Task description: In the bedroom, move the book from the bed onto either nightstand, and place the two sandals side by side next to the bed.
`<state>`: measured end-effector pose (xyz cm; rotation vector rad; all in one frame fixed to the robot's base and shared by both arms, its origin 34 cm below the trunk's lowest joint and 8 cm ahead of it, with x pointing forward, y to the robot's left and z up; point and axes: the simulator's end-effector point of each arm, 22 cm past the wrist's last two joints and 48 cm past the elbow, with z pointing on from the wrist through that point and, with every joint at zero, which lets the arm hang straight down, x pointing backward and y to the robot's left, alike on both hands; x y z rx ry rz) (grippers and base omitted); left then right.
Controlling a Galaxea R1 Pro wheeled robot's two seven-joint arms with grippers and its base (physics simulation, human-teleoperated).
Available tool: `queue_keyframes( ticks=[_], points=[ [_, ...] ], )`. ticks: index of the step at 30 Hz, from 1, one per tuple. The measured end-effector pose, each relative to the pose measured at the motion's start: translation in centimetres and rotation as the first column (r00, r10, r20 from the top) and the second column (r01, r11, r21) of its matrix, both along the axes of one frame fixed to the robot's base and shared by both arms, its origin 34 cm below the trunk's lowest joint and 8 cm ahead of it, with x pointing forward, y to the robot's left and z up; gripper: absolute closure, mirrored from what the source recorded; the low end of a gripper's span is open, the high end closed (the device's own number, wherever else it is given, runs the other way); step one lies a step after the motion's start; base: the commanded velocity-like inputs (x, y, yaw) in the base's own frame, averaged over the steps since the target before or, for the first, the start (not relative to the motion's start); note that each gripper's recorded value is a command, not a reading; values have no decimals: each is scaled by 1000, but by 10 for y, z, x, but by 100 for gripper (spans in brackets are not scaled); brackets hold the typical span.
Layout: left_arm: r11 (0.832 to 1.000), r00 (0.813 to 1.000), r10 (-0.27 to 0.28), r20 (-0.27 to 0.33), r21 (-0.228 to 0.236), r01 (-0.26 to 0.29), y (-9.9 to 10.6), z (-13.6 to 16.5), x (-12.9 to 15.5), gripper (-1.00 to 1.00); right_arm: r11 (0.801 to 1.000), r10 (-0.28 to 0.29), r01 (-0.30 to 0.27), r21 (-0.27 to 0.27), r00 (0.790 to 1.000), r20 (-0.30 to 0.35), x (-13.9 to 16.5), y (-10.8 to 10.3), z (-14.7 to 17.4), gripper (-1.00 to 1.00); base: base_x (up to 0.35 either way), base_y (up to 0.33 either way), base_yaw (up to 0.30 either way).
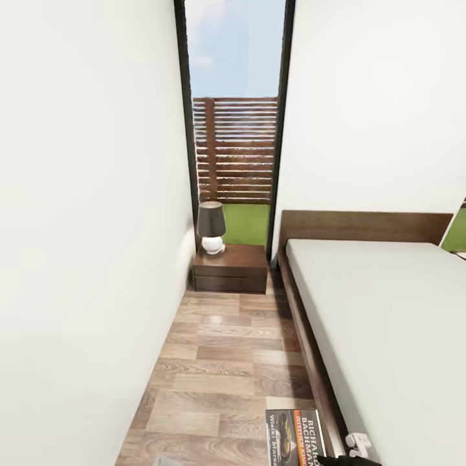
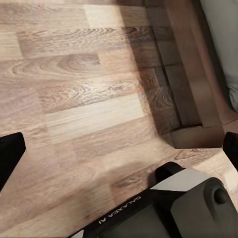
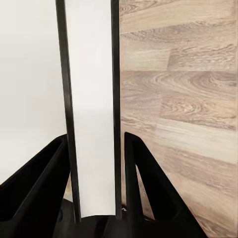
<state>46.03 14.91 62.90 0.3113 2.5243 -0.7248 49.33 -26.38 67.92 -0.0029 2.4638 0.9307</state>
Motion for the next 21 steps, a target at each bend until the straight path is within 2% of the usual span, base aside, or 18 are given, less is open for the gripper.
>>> queue_keyframes(
  ticks=[4,12,21],
  points=[
    [1000,1000,0,0,0,0,0,0,0,-100,1000,1,-1,0,1000,-1,0,0,0,100,326,0,-15],
    [1000,1000,0,0,0,0,0,0,0,-100,1000,1,-1,0,1000,-1,0,0,0,100,326,0,-189],
    [1000,1000,0,0,0,0,0,0,0,-100,1000,1,-1,0,1000,-1,0,0,0,100,326,0,-19]
  ],
)
